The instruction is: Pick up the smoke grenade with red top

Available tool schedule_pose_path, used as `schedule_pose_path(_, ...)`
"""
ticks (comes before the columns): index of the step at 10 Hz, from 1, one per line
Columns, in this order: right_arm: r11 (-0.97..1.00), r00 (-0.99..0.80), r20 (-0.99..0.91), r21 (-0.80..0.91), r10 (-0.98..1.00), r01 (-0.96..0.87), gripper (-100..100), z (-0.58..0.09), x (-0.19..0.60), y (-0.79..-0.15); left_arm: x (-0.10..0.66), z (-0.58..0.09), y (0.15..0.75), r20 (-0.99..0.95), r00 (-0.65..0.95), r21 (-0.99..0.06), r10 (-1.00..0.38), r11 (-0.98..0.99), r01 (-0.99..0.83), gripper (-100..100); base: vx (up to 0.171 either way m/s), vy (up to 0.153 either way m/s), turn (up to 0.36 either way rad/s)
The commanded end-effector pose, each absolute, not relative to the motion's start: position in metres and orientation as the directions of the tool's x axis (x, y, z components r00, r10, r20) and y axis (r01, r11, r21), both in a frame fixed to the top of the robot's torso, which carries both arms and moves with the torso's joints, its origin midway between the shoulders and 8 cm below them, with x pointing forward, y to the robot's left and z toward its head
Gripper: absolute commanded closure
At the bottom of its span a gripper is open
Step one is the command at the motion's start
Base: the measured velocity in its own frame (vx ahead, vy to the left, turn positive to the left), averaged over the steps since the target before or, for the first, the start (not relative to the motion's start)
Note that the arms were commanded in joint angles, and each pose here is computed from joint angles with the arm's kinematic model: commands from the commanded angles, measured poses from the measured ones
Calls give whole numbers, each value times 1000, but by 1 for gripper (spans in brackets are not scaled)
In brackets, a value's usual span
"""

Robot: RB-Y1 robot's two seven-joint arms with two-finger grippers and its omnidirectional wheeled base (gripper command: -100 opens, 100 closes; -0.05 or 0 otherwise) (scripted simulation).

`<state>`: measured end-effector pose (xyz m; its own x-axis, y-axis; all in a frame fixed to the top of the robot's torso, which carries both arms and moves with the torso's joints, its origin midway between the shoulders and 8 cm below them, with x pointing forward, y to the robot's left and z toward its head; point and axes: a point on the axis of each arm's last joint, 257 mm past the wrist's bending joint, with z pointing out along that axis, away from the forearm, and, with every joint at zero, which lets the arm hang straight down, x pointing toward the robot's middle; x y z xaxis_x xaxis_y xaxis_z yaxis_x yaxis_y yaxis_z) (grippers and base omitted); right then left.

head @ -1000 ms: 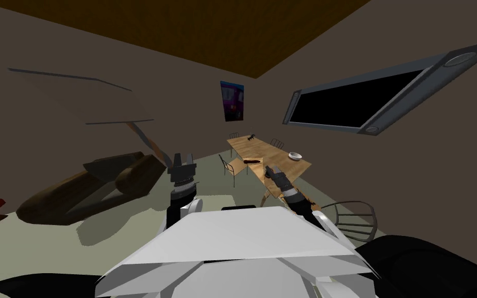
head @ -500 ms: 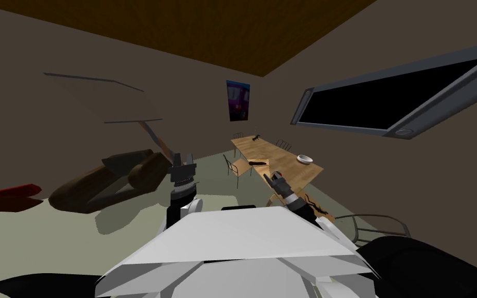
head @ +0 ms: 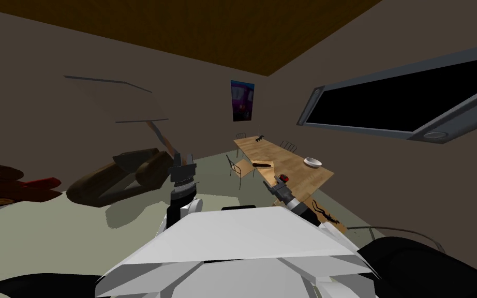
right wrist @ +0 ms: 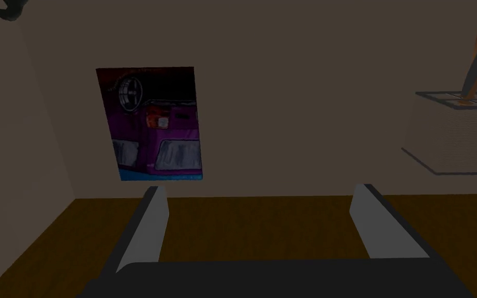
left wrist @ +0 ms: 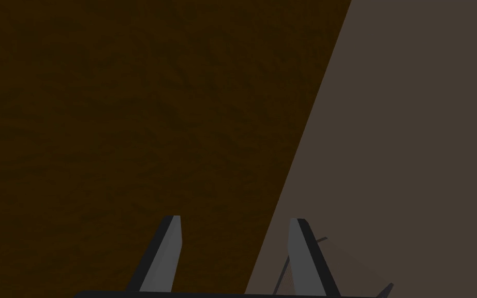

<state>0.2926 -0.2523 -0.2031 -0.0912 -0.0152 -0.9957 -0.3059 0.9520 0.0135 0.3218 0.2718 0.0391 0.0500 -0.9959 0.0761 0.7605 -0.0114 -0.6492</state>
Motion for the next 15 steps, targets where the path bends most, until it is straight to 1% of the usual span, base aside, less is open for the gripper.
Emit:
schedule_pose_path(1,947,-104,-991,-53,-90,-318,-100,-212,286,-254,322,39,272,76,50,-649,-996,-11,761,0,73,63,61)
schedule_pose_path(2,933,-146,-975,-112,-170,-341,-100,-230,273,-257,322,39,272,76,50,-649,-996,-11,761,0,69,65,123)
schedule_pose_path(5,899,-162,-940,-222,-300,-378,-100,-247,260,-262,322,39,272,76,50,-649,-996,-11,761,0,54,53,77)
schedule_pose_path(8,824,-202,-860,-343,-469,-451,-100,-277,232,-273,322,39,272,76,50,-649,-996,-11,761,0,71,50,87)
schedule_pose_path(11,760,-195,-798,-420,-570,-496,-100,-290,218,-279,322,39,272,76,50,-649,-996,-11,761,0,54,20,66)
schedule_pose_path(12,712,-202,-749,-457,-632,-534,-100,-301,204,-286,322,39,272,76,50,-649,-996,-11,761,0,55,24,76)
schedule_pose_path(15,640,-185,-682,-508,-708,-576,-100,-312,190,-294,322,39,272,76,50,-649,-996,-11,761,0,50,18,57)
